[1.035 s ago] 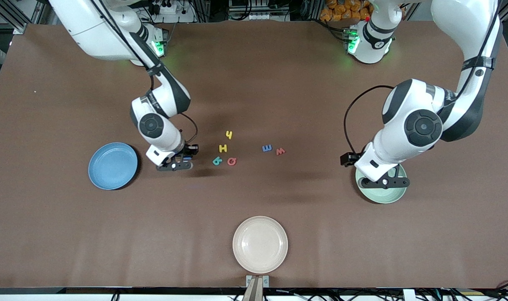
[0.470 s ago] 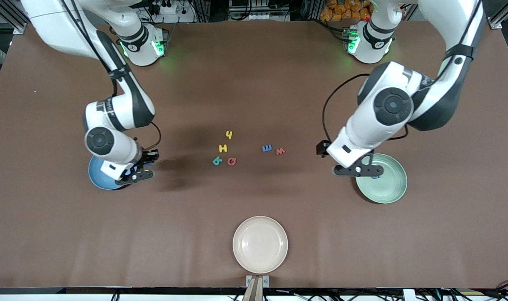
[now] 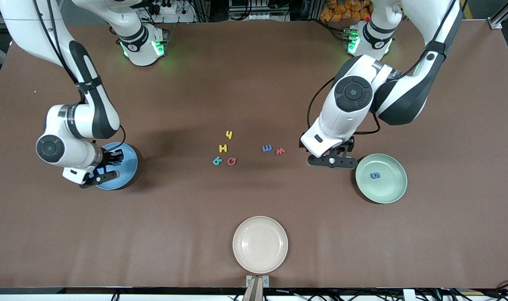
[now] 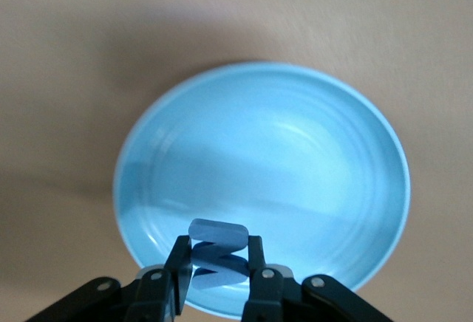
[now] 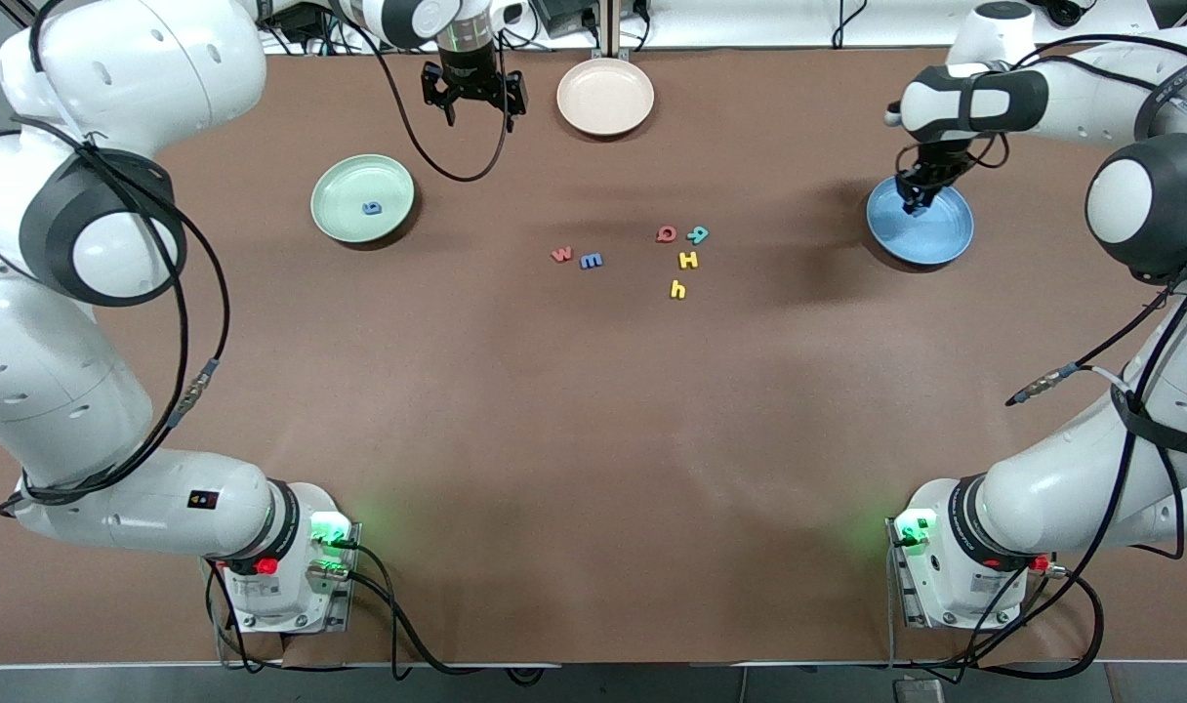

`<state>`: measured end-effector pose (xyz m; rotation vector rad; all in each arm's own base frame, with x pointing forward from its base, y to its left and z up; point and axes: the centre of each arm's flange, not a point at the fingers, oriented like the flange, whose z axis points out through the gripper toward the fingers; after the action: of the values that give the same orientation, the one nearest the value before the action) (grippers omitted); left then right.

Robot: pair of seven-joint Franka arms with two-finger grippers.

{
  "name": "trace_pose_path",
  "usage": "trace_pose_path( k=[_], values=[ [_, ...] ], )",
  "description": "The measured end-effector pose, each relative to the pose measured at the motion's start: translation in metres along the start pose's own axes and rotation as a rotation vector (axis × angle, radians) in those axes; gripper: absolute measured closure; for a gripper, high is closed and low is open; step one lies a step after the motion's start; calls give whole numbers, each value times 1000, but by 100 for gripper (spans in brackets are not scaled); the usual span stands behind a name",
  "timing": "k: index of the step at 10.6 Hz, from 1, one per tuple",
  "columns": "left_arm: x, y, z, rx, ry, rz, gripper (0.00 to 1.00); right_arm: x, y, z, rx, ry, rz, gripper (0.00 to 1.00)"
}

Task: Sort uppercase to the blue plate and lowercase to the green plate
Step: 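Lower the M onto the blue plate while the left gripper returns to letters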

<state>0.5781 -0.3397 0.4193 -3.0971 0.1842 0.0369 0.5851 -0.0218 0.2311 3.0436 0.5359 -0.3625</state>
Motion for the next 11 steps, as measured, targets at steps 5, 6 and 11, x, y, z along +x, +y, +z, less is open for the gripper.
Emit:
trace_pose_path(
  k=[5,6,11],
  values=[
    [-4,32,11,-24,6,-28,0,-16,9,46,16,-52,18,65],
    [-7,43,16,-28,3,-29,0,-16,9,49,18,-53,21,60],
    [-18,87,49,-62,-4,-49,0,-15,9,49,23,-49,28,38]
  ],
)
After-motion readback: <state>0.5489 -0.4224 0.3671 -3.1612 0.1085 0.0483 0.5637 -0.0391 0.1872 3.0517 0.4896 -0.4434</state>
